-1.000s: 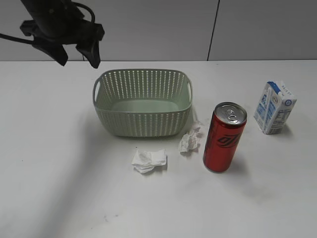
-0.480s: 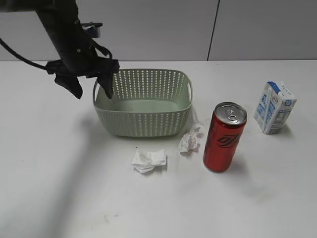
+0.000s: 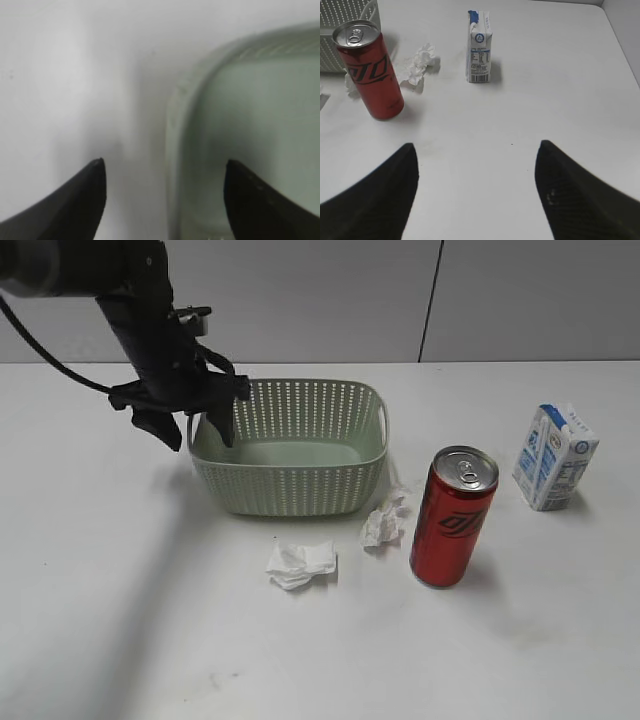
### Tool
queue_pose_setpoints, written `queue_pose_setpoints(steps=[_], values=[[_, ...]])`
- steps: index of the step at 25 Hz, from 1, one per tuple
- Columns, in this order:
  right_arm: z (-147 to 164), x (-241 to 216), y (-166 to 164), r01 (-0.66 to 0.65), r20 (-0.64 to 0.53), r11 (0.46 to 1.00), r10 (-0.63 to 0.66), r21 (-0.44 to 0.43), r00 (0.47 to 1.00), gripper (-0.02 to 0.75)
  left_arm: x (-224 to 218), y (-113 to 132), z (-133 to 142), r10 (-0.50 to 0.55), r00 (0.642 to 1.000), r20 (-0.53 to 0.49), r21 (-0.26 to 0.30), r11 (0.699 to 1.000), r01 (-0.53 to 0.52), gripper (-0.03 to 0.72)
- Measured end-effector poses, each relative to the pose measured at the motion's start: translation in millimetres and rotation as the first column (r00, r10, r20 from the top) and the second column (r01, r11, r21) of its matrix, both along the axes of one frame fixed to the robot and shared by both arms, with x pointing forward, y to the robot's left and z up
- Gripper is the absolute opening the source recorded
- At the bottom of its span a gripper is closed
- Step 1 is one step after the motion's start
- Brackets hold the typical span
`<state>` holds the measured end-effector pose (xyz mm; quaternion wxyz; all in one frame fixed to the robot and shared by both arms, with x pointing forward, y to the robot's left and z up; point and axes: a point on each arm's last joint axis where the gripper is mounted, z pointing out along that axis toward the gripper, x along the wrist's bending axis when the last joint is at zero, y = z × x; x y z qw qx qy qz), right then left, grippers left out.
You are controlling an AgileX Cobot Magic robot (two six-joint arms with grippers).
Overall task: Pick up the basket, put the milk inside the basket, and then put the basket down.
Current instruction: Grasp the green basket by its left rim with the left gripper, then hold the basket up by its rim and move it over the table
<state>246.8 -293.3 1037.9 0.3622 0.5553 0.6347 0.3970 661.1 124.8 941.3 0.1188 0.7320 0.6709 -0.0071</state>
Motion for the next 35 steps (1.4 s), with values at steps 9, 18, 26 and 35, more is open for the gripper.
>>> queue_pose_setpoints(steps=[9, 18, 26, 35], values=[[0.0, 0.0, 0.0, 0.002, -0.001, 1.0, -0.002, 0.005, 1.0, 0.571, 2.6, -0.8, -1.1, 0.006, 1.0, 0.023, -0.008, 1.0, -0.006, 0.307], [0.0, 0.0, 0.0, 0.002, -0.001, 1.0, -0.002, 0.005, 1.0, 0.571, 3.2, -1.6, -0.8, 0.021, 0.999, 0.028, -0.02, 1.0, -0.02, 0.029], [0.0, 0.0, 0.0, 0.003, -0.001, 1.0, -0.003, 0.006, 1.0, 0.571, 1.8, -3.8, -0.8, 0.052, 0.999, 0.004, -0.05, 0.997, -0.051, 0.007], [0.0, 0.0, 0.0, 0.003, -0.001, 1.0, -0.003, 0.007, 1.0, 0.571, -9.9, 4.3, 46.8, 0.111, 0.994, 0.013, -0.083, 0.991, -0.109, 0.006]])
